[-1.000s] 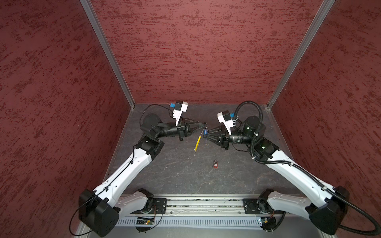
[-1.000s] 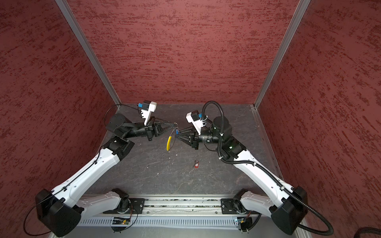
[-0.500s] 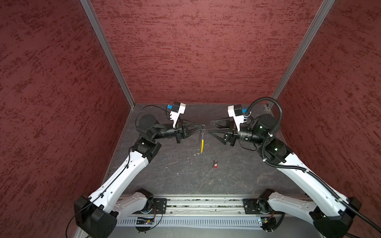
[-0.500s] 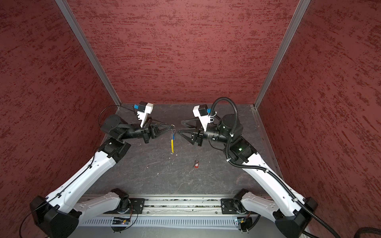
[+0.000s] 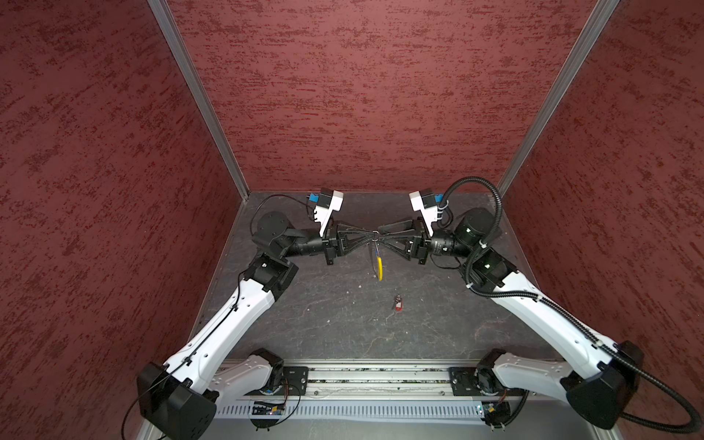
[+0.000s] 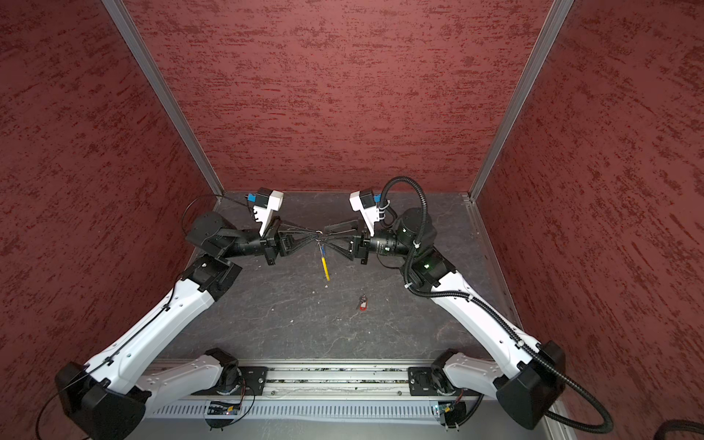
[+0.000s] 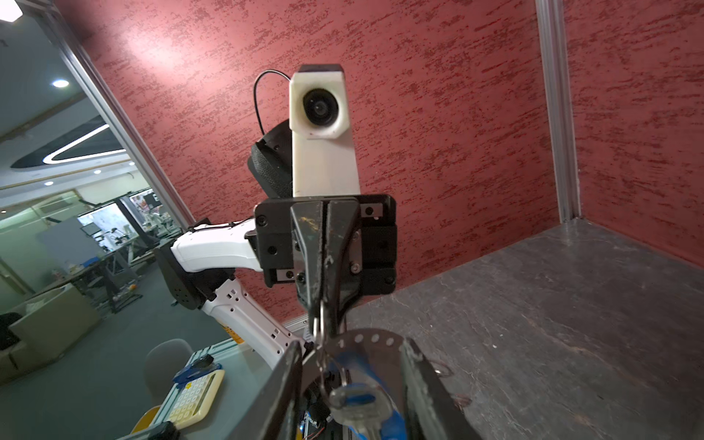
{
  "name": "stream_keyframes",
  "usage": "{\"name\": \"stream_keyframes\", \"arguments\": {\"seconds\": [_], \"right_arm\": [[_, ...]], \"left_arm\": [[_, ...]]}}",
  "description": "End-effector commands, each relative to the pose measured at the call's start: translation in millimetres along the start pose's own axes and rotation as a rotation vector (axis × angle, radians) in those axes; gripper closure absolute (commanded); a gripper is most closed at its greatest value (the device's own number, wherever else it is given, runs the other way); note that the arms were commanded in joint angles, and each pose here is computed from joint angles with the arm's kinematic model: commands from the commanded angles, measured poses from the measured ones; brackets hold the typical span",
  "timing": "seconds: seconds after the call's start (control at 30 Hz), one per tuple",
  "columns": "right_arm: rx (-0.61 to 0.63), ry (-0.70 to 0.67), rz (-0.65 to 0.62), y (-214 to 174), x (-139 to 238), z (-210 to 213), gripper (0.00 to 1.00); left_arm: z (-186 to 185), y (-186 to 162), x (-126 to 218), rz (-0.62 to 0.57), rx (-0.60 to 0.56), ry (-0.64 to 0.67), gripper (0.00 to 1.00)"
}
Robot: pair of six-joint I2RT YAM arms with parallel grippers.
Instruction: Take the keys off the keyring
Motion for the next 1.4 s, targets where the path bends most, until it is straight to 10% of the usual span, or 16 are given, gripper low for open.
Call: {"name": "stream_keyframes", "arguments": {"seconds": [0.0,0.67,0.8,0.9,1.37], "right_arm": [[0.022,0.057,-0.020,5,1,5,0.63],[0.019,0.030,0.035,4,0,2,1.00],[0.040,-0.028,0.133,5,6,8,1.00],[0.079,-0.078,0.241,4,12,11,1.00],[0.254,-0.098,0.407,14,21,19,1.00]], "left_arm": [[-5,5,1,-0.020,-0.038,0.000,1.00],[-2,6,-2,-0.007,0.001,0.003,1.00],[-3,6,2,0.013,0.029,0.034,0.56],[-5,6,4,0.054,0.044,0.054,0.43],[-13,3,-17,0.282,0.046,0.100,0.54]]}}
Point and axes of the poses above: each gripper's point midway between its finger pads, its own x axis back along the fingers, its own z axis along the line the jaws close on, y = z × x, the point moved 9 cm from there along x, back along the fingers, and after that the axes turned 13 degrees about x, right-handed, at the moved point
